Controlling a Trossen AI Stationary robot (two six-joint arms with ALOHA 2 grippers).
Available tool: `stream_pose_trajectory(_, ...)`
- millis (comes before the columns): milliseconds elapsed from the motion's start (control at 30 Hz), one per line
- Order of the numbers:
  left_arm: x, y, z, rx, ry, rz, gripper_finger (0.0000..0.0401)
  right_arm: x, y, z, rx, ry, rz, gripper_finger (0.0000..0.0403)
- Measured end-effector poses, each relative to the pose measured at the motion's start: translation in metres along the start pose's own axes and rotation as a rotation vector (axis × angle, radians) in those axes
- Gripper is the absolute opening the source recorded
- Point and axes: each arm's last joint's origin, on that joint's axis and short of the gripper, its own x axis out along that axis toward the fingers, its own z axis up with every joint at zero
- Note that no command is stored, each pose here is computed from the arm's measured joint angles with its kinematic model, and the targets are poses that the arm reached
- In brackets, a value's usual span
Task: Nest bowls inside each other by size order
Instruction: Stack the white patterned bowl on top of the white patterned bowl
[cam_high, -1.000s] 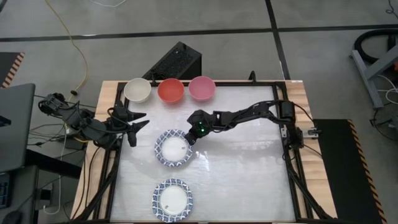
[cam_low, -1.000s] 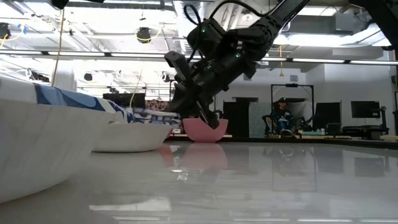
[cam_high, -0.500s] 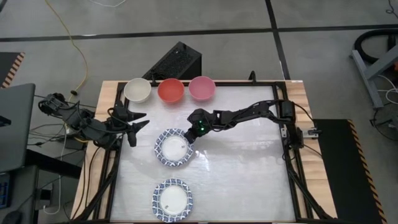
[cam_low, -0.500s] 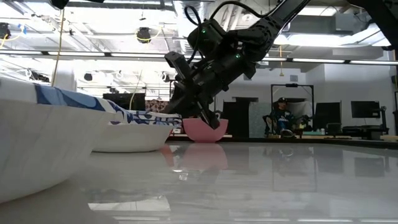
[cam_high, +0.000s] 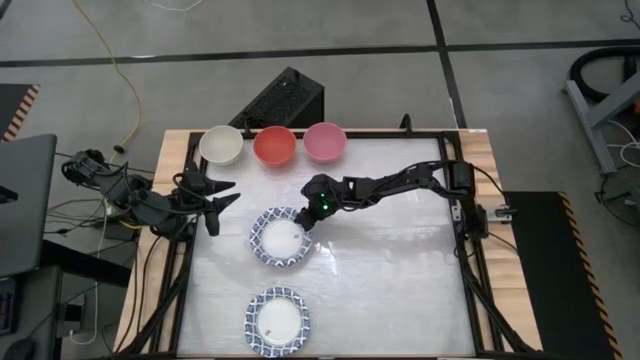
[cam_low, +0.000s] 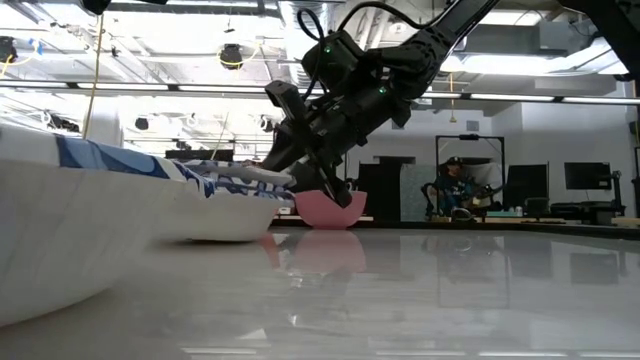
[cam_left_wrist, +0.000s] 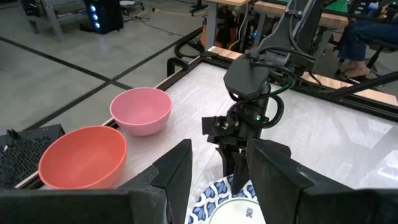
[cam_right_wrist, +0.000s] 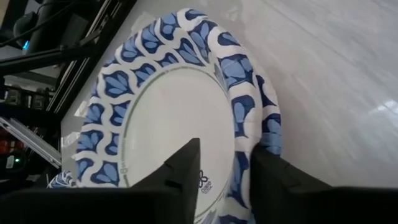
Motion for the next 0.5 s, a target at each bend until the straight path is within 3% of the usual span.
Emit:
stream_pose_trajectory(200,0.0,0.0,0.0,0.0,0.001,-0.003,0.0142,0.0,-0.001,0.001,0.0,-0.003,-0.002,0.0169)
stream_pose_trajectory(500,0.005,-0.004,-0.01,-0.056,0.041,-0.029,0.0142,-0.001,-0.001,0.001,0.0,-0.003,-0.003,0.0168)
